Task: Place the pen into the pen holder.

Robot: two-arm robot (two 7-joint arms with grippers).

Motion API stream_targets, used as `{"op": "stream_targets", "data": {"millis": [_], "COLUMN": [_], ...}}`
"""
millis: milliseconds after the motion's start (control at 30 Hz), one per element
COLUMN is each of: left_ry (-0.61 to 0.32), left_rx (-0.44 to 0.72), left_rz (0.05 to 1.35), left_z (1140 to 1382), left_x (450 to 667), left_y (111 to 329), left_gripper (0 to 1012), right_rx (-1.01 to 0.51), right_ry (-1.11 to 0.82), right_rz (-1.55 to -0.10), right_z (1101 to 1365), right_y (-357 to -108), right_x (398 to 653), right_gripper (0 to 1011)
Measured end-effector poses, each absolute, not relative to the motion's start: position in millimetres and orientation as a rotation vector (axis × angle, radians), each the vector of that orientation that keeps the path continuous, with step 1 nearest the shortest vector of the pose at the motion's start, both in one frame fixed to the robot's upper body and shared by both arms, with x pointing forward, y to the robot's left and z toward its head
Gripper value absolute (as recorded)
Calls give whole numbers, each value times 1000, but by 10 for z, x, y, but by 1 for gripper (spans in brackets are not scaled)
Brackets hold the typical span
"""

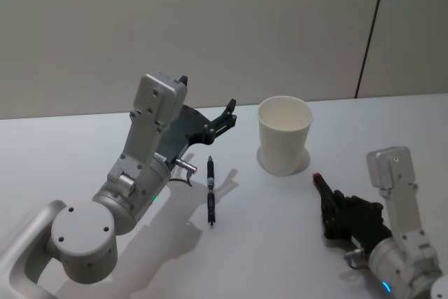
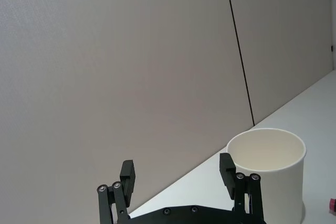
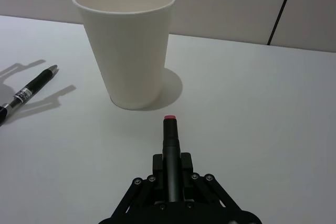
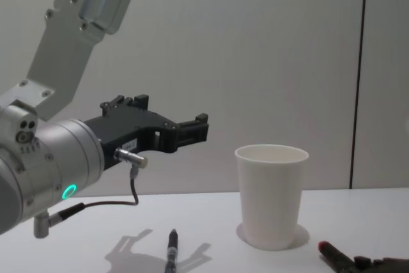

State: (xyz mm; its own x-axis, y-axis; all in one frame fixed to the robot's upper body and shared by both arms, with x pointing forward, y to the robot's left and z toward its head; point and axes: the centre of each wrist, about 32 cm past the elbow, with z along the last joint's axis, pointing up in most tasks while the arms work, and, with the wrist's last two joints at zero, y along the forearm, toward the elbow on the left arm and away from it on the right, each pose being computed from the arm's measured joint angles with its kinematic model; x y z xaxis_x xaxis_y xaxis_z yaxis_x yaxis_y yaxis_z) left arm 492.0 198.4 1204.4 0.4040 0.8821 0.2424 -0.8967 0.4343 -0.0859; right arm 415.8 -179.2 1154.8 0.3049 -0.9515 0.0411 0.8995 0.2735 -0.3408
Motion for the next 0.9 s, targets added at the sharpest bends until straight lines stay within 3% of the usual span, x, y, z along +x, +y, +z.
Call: {"op": "stream_targets", "data": {"millis": [900], "left_ry": [-268], "left_rx": [61], "left_rz": [1124], "left_z": [12044], "left_x": [4920], "left_y": [1984], "left_gripper": [1001], "right_rx": [-153], "right_ry": [-122], "right_rz": [-1260], "right_z": [11565], "right_y": [-2137], "right_x": [3908], "right_gripper": [181]}}
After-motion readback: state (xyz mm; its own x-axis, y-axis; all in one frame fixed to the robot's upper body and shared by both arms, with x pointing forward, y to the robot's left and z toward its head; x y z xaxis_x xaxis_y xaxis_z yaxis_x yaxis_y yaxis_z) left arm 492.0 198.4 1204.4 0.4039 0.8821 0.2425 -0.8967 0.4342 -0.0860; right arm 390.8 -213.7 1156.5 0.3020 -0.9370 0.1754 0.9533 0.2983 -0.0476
